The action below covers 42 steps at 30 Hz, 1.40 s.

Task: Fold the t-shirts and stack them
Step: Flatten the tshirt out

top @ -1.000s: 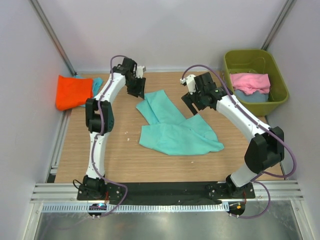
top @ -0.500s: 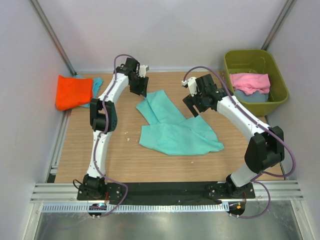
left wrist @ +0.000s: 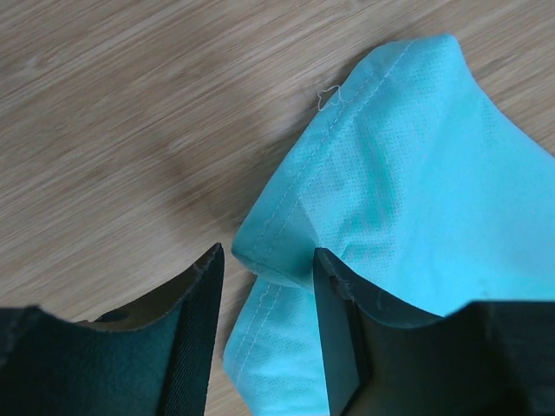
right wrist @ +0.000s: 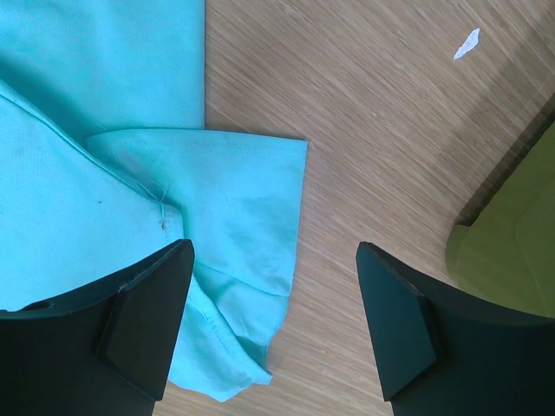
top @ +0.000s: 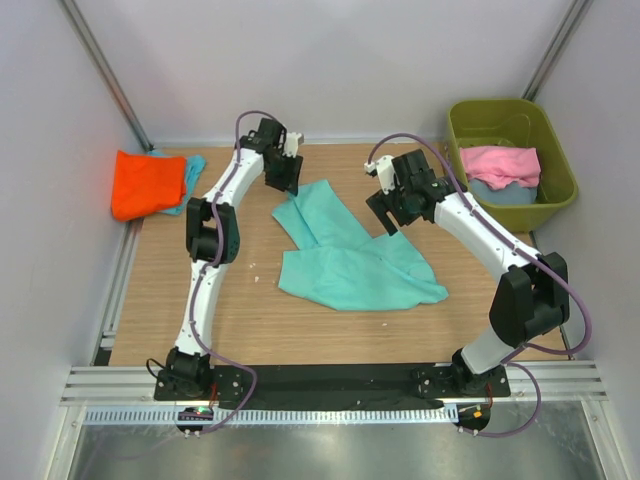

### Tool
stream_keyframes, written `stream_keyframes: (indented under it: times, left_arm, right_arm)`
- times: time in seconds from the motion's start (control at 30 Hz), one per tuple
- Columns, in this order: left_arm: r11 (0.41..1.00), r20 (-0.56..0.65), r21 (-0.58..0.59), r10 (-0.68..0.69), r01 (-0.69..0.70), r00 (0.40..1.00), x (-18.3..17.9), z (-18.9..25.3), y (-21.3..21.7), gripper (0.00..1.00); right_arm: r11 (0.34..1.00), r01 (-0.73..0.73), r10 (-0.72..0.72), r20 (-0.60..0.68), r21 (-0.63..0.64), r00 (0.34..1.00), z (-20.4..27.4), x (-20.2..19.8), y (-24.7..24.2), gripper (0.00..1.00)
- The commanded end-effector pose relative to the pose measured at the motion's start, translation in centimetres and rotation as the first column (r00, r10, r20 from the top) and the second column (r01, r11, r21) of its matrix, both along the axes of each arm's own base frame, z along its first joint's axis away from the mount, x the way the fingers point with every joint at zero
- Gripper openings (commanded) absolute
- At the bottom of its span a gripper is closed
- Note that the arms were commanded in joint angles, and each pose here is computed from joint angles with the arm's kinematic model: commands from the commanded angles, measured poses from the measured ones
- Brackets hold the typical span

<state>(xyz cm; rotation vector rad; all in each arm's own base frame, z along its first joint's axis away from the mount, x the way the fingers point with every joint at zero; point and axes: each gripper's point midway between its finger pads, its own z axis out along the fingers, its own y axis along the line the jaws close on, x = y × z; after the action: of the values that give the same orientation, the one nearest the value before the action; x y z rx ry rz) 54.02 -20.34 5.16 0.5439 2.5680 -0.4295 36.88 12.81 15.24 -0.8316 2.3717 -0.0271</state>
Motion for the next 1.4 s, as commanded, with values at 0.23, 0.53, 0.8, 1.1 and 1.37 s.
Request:
stream_keyframes:
  times: [0.23,0.53,0.8,1.1,1.37]
  left_arm:
    - [1.000,0.085,-0.008,-0.016,0.017,0.996,2.0,1.1,-0.3,0.26]
    - [0.997,0.132,-0.056,-0.045,0.053,0.990,1.8,4.8,-1.0,0.03]
    - [0.988,0.088,-0.131,-0.069,0.081,0.994,-0.7,7.1,-1.8,0.00]
    - [0.987,0.064,-0.136,-0.080,0.089,0.995,-2.1,7.6,-1.8,0.00]
    - [0.987,0.057,-0.128,-0.087,0.093,0.995,-2.5,7.6,-1.7,0.00]
  right_arm:
    - [0.999,0.019,-0.022,0.071,0.041,0.997,1.6,0.9,-0.1,0.82]
    - [0.991,0.125,-0.125,-0.005,0.053,0.992,-0.8,-0.8,-3.8,0.81]
    - [0.984,0.144,-0.131,-0.116,0.110,0.985,-3.8,-0.2,-5.2,0.78]
    - [0.968,0.102,-0.057,-0.191,0.230,0.980,-5.7,4.3,-2.7,0.72]
    - [0.965,0.098,-0.036,-0.246,0.244,0.969,-8.3,6.7,-1.9,0.65]
